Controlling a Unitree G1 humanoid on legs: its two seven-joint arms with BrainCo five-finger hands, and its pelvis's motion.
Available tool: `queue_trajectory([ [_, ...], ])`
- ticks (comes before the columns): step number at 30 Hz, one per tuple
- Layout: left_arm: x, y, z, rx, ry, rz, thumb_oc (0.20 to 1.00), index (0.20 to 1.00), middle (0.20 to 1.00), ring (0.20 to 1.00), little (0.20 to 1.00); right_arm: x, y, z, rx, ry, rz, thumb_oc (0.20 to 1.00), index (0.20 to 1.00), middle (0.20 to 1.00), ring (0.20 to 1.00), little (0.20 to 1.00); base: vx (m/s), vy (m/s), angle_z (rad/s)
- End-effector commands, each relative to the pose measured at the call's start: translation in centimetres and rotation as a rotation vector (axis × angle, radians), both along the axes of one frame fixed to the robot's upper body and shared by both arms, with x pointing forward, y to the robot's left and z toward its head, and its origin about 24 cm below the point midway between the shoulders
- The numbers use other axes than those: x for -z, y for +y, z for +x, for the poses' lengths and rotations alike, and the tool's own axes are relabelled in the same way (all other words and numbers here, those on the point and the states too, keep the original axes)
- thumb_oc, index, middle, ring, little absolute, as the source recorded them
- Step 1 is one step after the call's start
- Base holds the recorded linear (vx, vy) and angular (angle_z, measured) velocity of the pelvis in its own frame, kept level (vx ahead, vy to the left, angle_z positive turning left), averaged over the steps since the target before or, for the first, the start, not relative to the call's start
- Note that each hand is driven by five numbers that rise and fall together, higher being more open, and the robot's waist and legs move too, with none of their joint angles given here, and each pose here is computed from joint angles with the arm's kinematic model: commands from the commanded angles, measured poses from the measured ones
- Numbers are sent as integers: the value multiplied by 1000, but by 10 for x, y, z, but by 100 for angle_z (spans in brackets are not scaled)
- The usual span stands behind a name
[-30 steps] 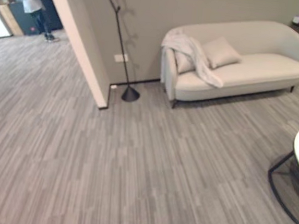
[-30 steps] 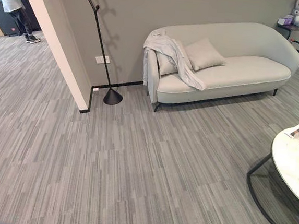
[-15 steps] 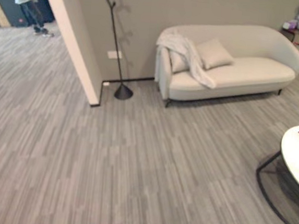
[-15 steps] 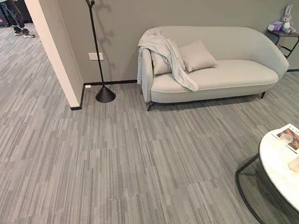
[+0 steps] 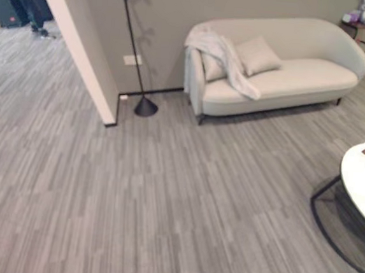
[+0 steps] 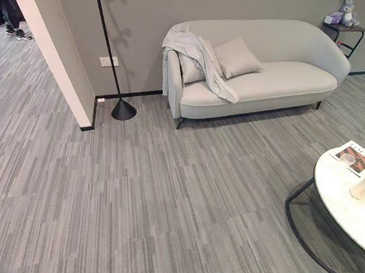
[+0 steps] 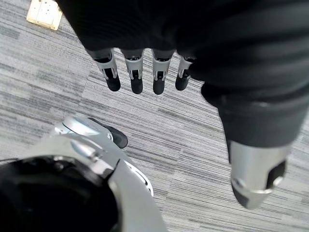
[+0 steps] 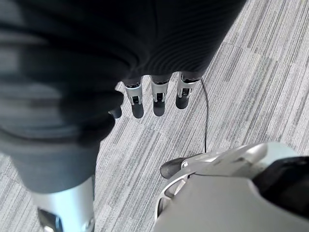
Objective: Hang the clothes on the sofa on the clothes rack.
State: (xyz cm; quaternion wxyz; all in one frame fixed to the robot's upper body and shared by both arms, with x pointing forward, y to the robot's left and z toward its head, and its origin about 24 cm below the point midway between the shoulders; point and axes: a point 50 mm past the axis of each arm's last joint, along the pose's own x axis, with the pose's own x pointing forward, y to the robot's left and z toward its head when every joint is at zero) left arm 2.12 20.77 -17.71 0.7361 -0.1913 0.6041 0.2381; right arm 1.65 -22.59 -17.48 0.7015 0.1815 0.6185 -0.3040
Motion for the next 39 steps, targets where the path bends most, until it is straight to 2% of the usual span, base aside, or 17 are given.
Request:
queue_trajectory([
  [1,4,-24,-1,62,33,-51,1000,1000,1000,1000,1000,4,24,5,-69,15,62,1000,1000,1000,1000,1000,0,0,0],
  [20,4,-23,-5,55,51,-61,1000,1000,1000,1000,1000,3,15,-2,-54,31,55,1000,1000,1000,1000,1000,11,-6,0],
  [23,4,-21,-8,17,61,-72,1000,1000,1000,1000,1000,2,10,-11,12,47,59,1000,1000,1000,1000,1000,105,-80,-1],
  [27,1,-8,12,-54,-35,-55,1000,1000,1000,1000,1000,-1,-3,-14,88,41,39,1000,1000,1000,1000,1000,46,-47,4],
  [31,-1,9,-26,-94,89,-12,1000,1000,1000,1000,1000,-4,-14,-13,26,39,6,1000,1000,1000,1000,1000,245,34,-4],
  [32,-1,10,-26,-94,90,-12,1000,1000,1000,1000,1000,-4,-14,-13,26,39,6,1000,1000,1000,1000,1000,513,105,-2],
  [33,-3,14,-51,-144,167,-5,1000,1000,1000,1000,1000,-4,-15,-9,-49,41,-4,1000,1000,1000,1000,1000,554,105,-3],
  [34,-4,17,-57,-156,190,7,1000,1000,1000,1000,1000,-4,-14,0,-79,27,-12,1000,1000,1000,1000,1000,719,139,1],
  [35,-6,21,-60,-167,200,20,1000,1000,1000,1000,1000,-3,-12,10,-112,7,-16,1000,1000,1000,1000,1000,721,167,6],
  [36,-7,27,-62,-182,211,43,1000,1000,1000,1000,1000,-4,-4,40,-203,-54,-24,1000,1000,1000,1000,1000,549,133,-11],
  [37,-7,27,-62,-182,210,44,1000,1000,1000,1000,1000,-4,-4,40,-203,-54,-24,1000,1000,1000,1000,1000,616,161,-25],
  [39,-9,32,-63,-199,215,63,1000,1000,1000,1000,1000,-7,9,74,-294,-134,-19,1000,1000,1000,1000,1000,657,206,-43],
])
